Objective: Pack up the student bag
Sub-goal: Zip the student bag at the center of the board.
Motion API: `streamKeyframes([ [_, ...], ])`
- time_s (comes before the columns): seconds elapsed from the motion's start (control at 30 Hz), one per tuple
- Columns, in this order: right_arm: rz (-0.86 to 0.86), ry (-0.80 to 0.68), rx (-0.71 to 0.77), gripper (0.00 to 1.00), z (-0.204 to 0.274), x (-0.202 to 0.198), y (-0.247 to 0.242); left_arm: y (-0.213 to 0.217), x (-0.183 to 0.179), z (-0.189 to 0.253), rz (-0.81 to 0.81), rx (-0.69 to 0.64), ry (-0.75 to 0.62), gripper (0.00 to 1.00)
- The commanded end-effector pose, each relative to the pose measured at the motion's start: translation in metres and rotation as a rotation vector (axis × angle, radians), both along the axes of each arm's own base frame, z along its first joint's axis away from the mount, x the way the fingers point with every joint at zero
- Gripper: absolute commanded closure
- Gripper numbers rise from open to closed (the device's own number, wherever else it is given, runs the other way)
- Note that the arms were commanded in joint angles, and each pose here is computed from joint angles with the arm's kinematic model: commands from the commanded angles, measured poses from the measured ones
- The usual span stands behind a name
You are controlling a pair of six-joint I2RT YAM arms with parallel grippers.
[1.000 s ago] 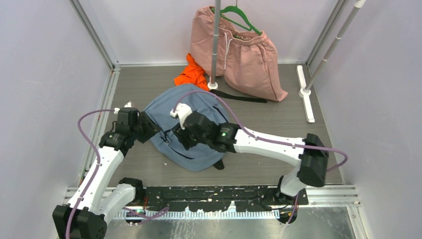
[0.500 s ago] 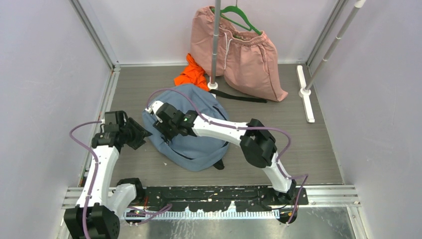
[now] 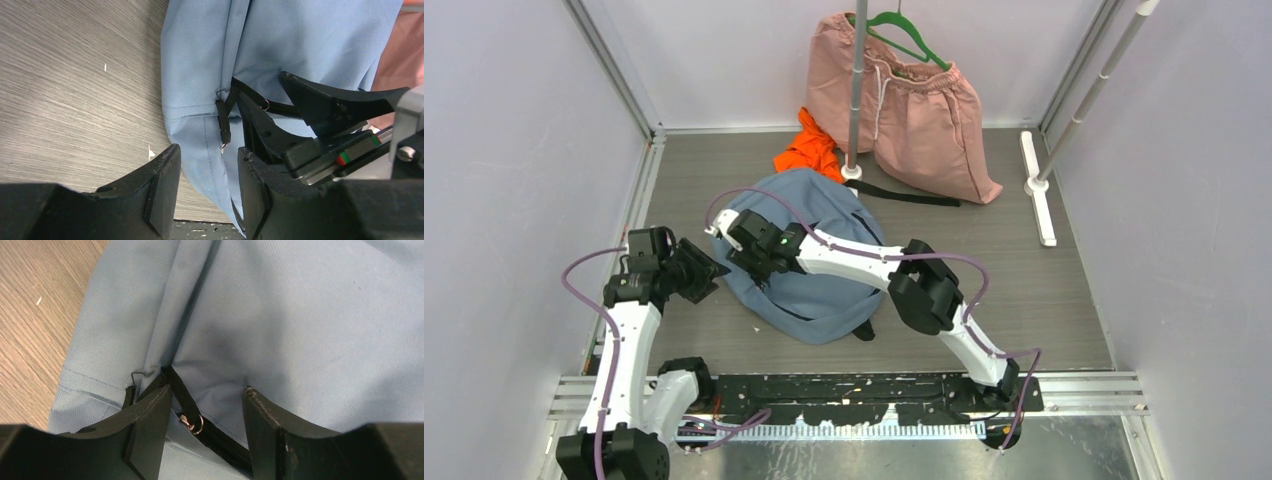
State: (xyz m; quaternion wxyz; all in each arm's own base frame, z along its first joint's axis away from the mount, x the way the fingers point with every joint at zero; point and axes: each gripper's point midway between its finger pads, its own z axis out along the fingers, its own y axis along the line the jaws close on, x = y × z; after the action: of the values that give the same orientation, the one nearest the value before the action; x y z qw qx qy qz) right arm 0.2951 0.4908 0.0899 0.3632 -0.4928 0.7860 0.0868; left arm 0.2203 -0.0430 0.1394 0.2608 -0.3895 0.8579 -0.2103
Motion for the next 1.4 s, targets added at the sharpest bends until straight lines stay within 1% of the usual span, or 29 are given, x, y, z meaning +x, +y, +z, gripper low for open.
streamKeyframes([
  [0.0, 0.048, -0.068, -0.003, 0.42, 0.005, 0.006, 0.017, 0.000, 0.000, 0.012, -0.013, 0.004, -0.041, 0.53],
  [0.07, 0.051, -0.057, 0.000, 0.46, 0.001, 0.005, 0.020, 0.002, -0.002, 0.013, -0.008, 0.017, -0.045, 0.53],
  [0.1, 0.048, -0.054, 0.002, 0.51, 0.000, 0.005, 0.021, 0.002, -0.002, 0.014, -0.014, 0.024, -0.049, 0.53],
  [0.13, 0.040, -0.053, 0.000, 0.58, 0.001, 0.006, 0.022, 0.003, -0.003, 0.014, -0.023, 0.033, -0.050, 0.53],
  [0.23, 0.021, -0.044, 0.013, 0.87, 0.012, 0.008, 0.025, 0.006, -0.007, 0.011, -0.045, 0.067, -0.034, 0.53],
  [0.27, 0.016, -0.047, 0.027, 0.95, 0.017, 0.008, 0.026, 0.006, -0.008, 0.010, -0.050, 0.070, -0.027, 0.53],
  [0.3, 0.008, -0.052, 0.037, 0.99, 0.022, 0.009, 0.026, 0.006, -0.009, 0.009, -0.054, 0.068, -0.021, 0.53],
  [0.5, -0.056, -0.080, 0.122, 0.99, 0.050, 0.014, 0.020, 0.001, -0.006, 0.005, -0.063, 0.037, -0.028, 0.54],
  [0.63, -0.138, -0.052, 0.217, 0.99, 0.065, 0.024, 0.007, -0.002, -0.005, 0.002, -0.085, 0.031, -0.022, 0.54],
  [0.77, -0.193, 0.004, 0.302, 0.99, 0.068, 0.028, -0.003, -0.002, -0.006, -0.004, -0.108, 0.040, -0.009, 0.52],
  [0.87, -0.229, 0.057, 0.386, 0.99, 0.073, 0.029, -0.007, -0.009, -0.002, -0.006, -0.133, -0.001, -0.025, 0.47],
  [0.97, -0.270, 0.125, 0.521, 0.99, 0.087, 0.031, -0.007, -0.016, 0.007, -0.009, -0.133, -0.054, -0.047, 0.36],
  [1.03, -0.257, 0.180, 0.604, 0.99, 0.095, 0.028, -0.006, -0.019, 0.013, -0.009, -0.133, -0.078, -0.062, 0.33],
  [1.1, -0.217, 0.227, 0.662, 0.99, 0.103, 0.020, -0.003, -0.020, 0.020, -0.007, -0.123, -0.093, -0.071, 0.32],
  [1.2, -0.181, 0.251, 0.672, 0.99, 0.103, 0.014, 0.001, -0.017, 0.032, -0.004, -0.084, -0.103, -0.091, 0.33],
  [1.37, -0.167, 0.277, 0.661, 0.98, 0.097, 0.011, 0.004, -0.016, 0.053, 0.001, -0.015, -0.152, -0.130, 0.35],
])
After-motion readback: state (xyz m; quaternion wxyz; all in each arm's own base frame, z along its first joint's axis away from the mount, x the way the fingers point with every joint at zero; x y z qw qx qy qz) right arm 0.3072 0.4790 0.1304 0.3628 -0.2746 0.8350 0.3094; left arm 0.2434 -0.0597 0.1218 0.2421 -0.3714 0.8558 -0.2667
